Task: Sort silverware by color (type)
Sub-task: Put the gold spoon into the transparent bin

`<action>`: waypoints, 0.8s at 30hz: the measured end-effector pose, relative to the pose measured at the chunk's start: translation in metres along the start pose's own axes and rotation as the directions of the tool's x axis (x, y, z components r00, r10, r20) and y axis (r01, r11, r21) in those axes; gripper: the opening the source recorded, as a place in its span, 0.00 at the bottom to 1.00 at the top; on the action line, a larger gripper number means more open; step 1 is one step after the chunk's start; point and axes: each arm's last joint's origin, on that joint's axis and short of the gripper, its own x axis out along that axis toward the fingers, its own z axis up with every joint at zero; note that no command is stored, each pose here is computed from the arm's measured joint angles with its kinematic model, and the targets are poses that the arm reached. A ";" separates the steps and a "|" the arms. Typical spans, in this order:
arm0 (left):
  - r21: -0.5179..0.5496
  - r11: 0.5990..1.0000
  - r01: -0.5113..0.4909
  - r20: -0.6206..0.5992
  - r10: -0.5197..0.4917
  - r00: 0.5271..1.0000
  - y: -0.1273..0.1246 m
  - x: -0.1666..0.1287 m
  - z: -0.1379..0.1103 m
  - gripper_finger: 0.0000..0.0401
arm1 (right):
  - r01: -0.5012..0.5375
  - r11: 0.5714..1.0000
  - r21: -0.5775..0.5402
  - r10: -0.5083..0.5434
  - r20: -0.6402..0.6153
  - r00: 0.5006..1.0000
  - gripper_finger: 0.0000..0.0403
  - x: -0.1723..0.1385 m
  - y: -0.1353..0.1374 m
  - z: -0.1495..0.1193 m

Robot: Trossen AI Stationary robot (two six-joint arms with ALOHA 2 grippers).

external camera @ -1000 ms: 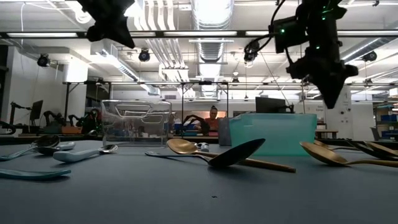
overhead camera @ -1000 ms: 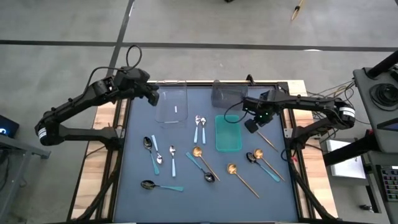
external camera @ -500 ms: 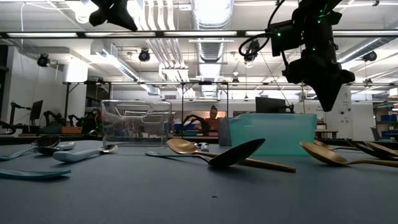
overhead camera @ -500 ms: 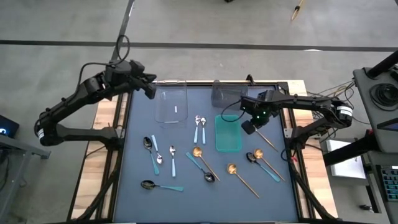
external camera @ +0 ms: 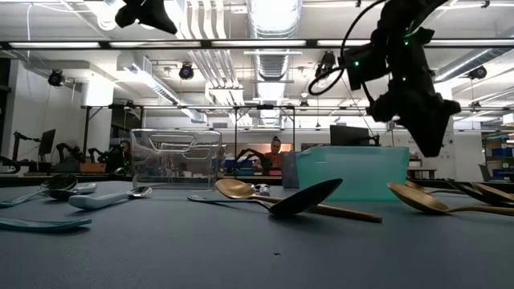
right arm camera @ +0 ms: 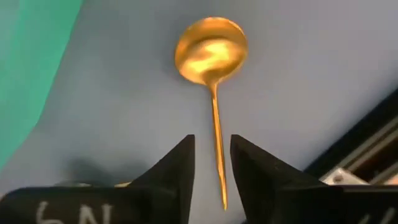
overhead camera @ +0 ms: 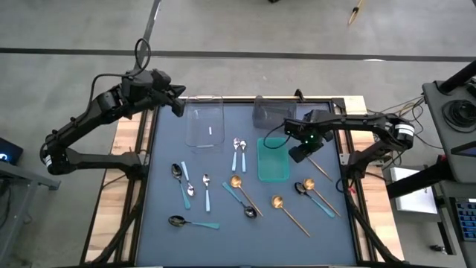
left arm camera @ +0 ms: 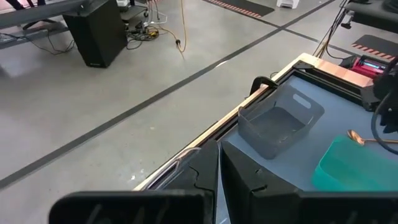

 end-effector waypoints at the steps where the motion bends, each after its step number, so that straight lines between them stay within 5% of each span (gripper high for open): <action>1: 0.000 1.000 0.000 -0.001 0.000 1.000 0.000 0.000 0.000 0.00 | -0.015 1.000 -0.007 0.015 0.006 1.000 0.26 0.003 0.000 0.001; 13: -0.007 1.000 0.000 -0.005 0.000 1.000 0.002 -0.006 -0.001 0.00 | -0.117 0.991 -0.056 0.121 0.057 0.991 0.45 0.031 -0.016 -0.019; 24: -0.004 1.000 0.001 -0.002 -0.001 1.000 0.002 -0.006 -0.001 0.00 | -0.043 0.998 -0.036 0.048 0.136 0.990 0.39 0.057 -0.024 -0.022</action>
